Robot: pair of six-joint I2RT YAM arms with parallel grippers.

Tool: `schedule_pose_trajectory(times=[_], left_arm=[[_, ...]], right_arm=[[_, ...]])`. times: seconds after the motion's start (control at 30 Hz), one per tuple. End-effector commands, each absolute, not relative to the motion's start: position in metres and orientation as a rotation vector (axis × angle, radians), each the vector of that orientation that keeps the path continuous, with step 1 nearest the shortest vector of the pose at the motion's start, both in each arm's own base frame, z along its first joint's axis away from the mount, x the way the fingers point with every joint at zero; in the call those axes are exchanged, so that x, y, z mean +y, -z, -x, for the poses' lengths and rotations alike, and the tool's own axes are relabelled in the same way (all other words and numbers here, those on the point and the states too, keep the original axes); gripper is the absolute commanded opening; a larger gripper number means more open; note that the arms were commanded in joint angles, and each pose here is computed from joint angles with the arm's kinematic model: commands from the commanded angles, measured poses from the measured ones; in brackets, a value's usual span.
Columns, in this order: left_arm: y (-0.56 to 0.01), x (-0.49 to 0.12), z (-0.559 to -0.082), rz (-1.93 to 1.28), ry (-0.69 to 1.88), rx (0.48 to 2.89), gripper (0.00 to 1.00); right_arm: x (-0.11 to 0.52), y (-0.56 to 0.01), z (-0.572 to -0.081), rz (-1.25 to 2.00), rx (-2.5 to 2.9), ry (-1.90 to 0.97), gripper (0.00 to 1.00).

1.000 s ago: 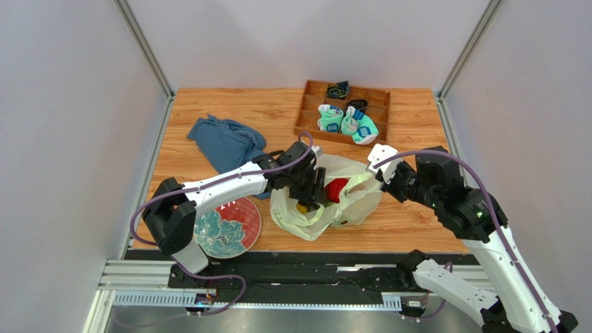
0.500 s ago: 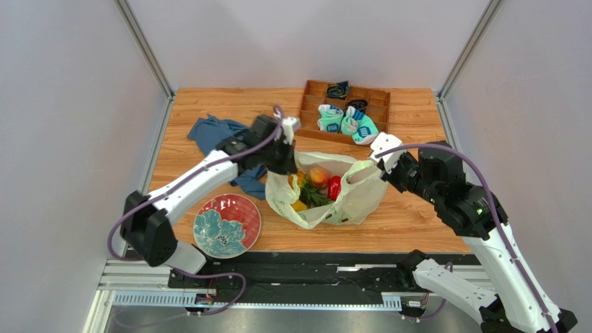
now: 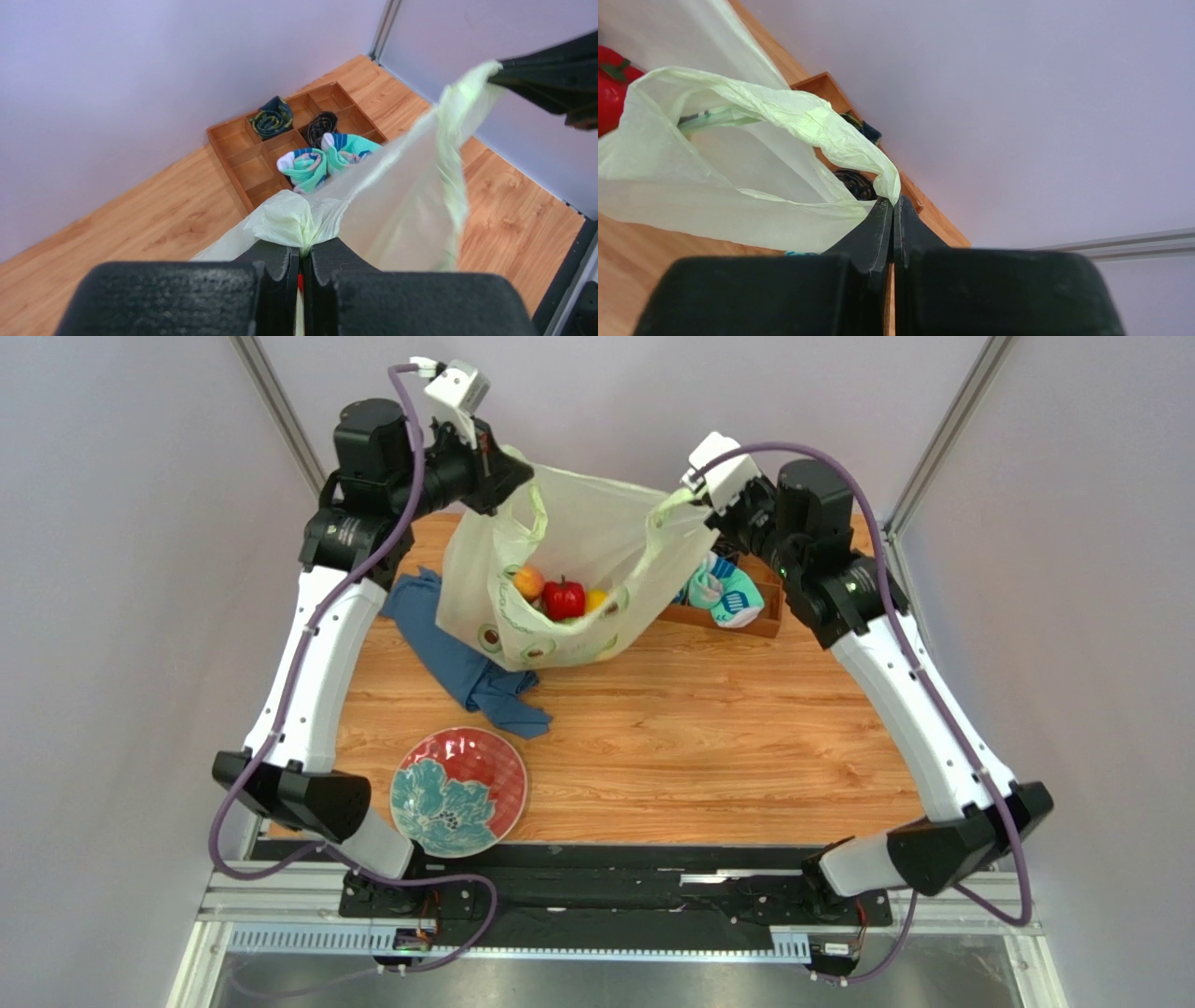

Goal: Take the fake fruits out of the plastic bag
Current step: Adjust the plastic bag at the center of the board, then move the plate to the center of the board.

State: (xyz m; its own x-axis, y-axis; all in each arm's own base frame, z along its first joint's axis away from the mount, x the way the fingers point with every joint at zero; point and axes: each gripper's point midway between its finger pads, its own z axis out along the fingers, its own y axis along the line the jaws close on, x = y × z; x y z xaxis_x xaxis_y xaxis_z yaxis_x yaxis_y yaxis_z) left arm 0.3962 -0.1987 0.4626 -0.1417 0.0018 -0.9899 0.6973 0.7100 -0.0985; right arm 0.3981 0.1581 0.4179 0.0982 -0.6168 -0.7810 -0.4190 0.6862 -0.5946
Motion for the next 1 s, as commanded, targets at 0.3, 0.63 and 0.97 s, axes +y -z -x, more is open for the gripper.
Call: schedule_pose_trajectory(times=[0.3, 0.63, 0.97], left_arm=[[-0.346, -0.193, -0.337, -0.631, 0.775, 1.881, 0.0], [-0.333, -0.202, -0.34, -0.533, 0.884, 1.951, 0.4], [-0.346, -0.189, -0.349, -0.478, 0.889, 1.982, 0.79]], right_arm=[[0.173, -0.33, -0.329, 1.119, 1.558, 0.024, 0.0], [0.211, -0.413, -0.232, 1.074, 1.488, -0.324, 0.82], [0.324, -0.336, -0.154, 1.653, 1.159, -0.469, 0.77]])
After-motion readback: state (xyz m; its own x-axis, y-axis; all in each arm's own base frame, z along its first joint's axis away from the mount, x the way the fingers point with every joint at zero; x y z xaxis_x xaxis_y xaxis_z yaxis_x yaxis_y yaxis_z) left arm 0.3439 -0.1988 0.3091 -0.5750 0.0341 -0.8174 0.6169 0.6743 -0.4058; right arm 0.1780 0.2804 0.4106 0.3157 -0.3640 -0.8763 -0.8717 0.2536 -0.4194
